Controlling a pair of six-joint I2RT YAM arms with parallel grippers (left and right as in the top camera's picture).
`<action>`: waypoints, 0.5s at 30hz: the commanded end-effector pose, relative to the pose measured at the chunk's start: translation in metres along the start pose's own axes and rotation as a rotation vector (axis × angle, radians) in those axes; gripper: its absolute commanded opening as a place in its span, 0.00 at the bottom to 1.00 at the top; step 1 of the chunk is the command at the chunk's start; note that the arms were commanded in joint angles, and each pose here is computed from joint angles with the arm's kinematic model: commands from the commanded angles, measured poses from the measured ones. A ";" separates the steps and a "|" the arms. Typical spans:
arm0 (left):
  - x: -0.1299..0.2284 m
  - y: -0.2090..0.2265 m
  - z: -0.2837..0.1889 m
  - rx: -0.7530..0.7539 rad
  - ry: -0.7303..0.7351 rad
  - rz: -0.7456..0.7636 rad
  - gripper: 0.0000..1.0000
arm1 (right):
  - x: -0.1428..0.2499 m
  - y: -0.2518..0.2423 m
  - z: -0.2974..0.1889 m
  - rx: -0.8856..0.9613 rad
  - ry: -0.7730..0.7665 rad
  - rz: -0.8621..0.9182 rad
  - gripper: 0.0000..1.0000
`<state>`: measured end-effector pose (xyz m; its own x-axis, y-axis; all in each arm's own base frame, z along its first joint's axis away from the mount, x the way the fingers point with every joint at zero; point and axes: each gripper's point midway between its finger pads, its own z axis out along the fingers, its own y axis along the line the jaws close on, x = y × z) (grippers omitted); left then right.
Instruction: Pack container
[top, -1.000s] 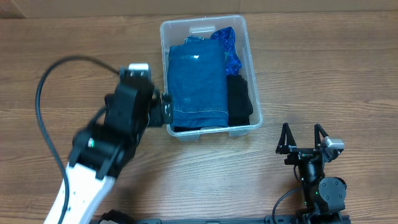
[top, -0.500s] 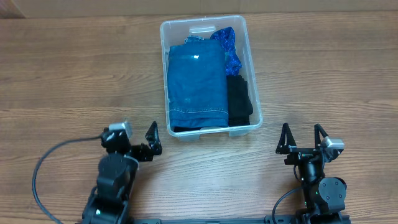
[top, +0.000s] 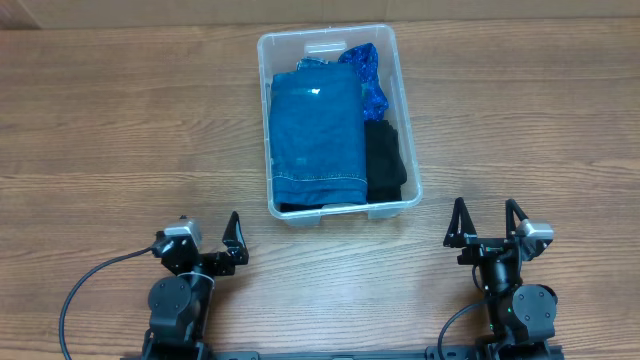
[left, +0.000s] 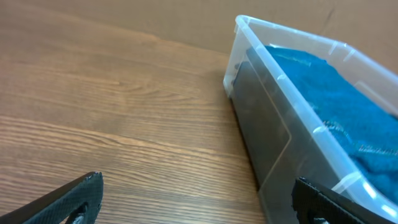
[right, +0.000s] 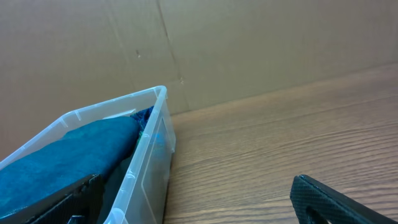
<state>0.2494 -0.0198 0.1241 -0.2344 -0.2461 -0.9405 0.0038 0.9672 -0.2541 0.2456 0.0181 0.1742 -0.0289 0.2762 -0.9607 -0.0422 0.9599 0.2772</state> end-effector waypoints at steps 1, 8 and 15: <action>-0.007 0.000 -0.002 0.008 -0.042 0.168 1.00 | 0.002 -0.001 0.000 0.000 -0.003 -0.004 1.00; -0.033 0.007 -0.011 -0.025 -0.157 0.190 1.00 | 0.002 -0.001 0.000 0.000 -0.003 -0.003 1.00; -0.033 0.006 -0.012 -0.024 -0.160 0.190 1.00 | 0.002 -0.001 0.000 0.000 -0.003 -0.003 1.00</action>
<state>0.2462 -0.0045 0.1555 -0.0864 -0.0899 -0.9922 0.0016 0.9959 -0.0903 0.2456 0.0181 0.1741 -0.0293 0.2761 -0.9607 -0.0421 0.9599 0.2772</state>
